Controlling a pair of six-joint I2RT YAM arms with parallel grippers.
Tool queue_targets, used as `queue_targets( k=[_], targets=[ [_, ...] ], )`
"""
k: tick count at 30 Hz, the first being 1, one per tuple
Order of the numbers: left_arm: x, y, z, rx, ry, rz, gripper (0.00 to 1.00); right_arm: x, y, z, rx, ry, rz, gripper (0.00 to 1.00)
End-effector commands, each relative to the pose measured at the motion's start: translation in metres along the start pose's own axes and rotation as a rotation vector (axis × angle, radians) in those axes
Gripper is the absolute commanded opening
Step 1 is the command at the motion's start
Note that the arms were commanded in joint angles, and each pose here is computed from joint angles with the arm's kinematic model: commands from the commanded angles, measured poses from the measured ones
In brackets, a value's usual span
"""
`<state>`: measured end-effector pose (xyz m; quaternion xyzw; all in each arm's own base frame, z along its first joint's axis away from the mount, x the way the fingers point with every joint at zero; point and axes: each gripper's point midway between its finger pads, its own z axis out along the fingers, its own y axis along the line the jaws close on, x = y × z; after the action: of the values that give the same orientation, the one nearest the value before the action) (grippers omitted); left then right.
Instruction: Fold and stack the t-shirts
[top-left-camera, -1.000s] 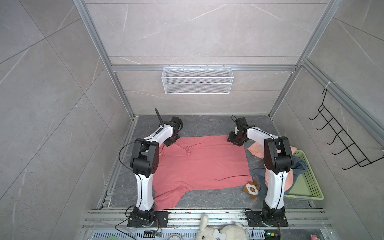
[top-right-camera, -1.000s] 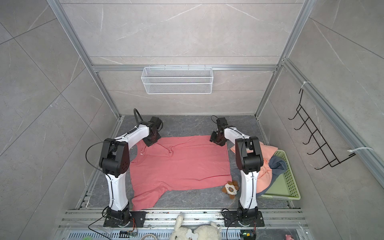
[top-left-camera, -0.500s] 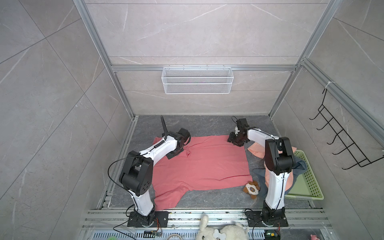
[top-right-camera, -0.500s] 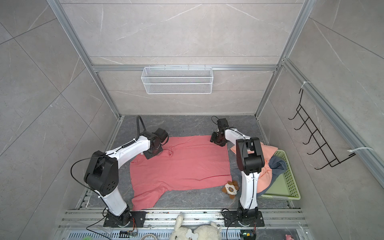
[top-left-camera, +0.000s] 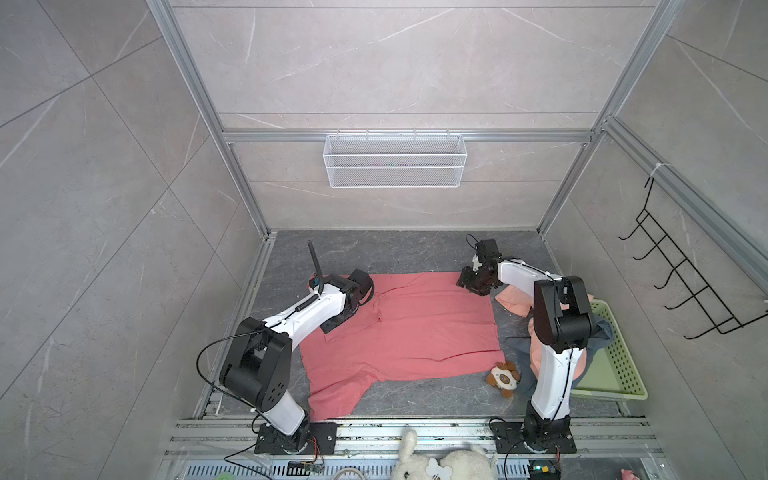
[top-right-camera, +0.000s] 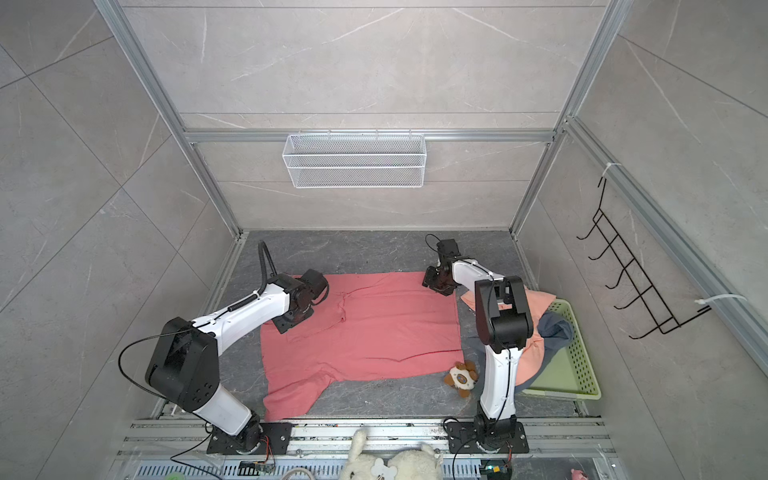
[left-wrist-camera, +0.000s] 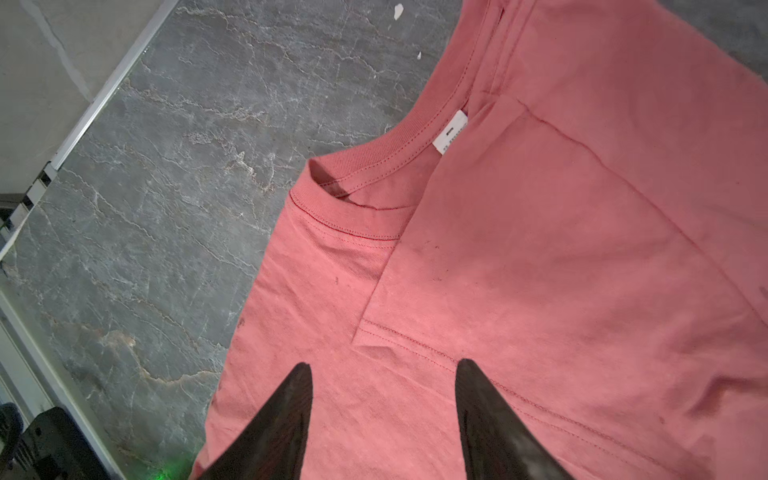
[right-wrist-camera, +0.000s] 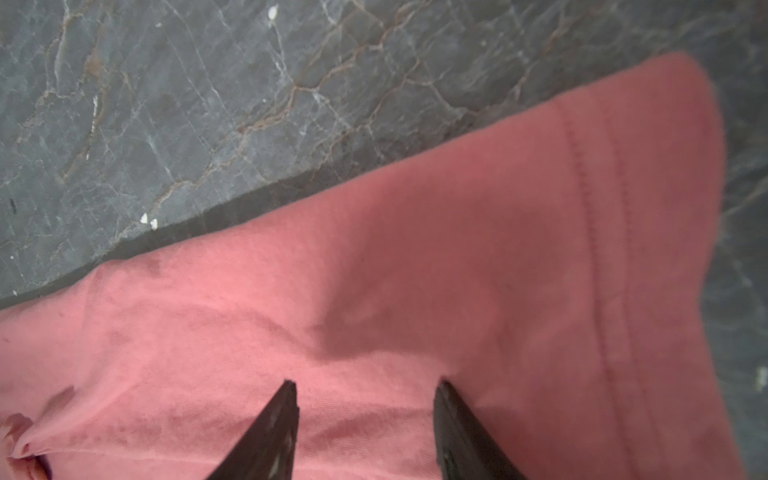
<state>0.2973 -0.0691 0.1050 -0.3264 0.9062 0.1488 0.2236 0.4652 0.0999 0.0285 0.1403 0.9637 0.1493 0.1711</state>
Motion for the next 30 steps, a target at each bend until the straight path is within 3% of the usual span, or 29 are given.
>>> queue_targets(
  k=[1, 5, 14, 21, 30],
  targets=[
    [-0.022, -0.013, -0.010, 0.071, -0.052, -0.002, 0.63, 0.017, -0.018, -0.004, 0.049, 0.061, 0.019, 0.55],
    [-0.016, -0.050, 0.010, 0.189, 0.054, -0.008, 0.65, 0.009, -0.009, -0.018, 0.022, 0.035, 0.008, 0.55],
    [-0.013, -0.104, 0.046, 0.252, 0.175, -0.001, 0.67, 0.008, -0.002, -0.038, -0.002, 0.010, 0.015, 0.55],
    [-0.009, -0.104, 0.078, 0.284, 0.264, -0.122, 0.67, 0.012, -0.020, -0.019, 0.071, 0.034, 0.034, 0.55],
    [-0.007, -0.110, 0.111, 0.270, 0.336, -0.161, 0.67, 0.007, -0.026, 0.014, 0.104, 0.083, 0.091, 0.55]
  ],
)
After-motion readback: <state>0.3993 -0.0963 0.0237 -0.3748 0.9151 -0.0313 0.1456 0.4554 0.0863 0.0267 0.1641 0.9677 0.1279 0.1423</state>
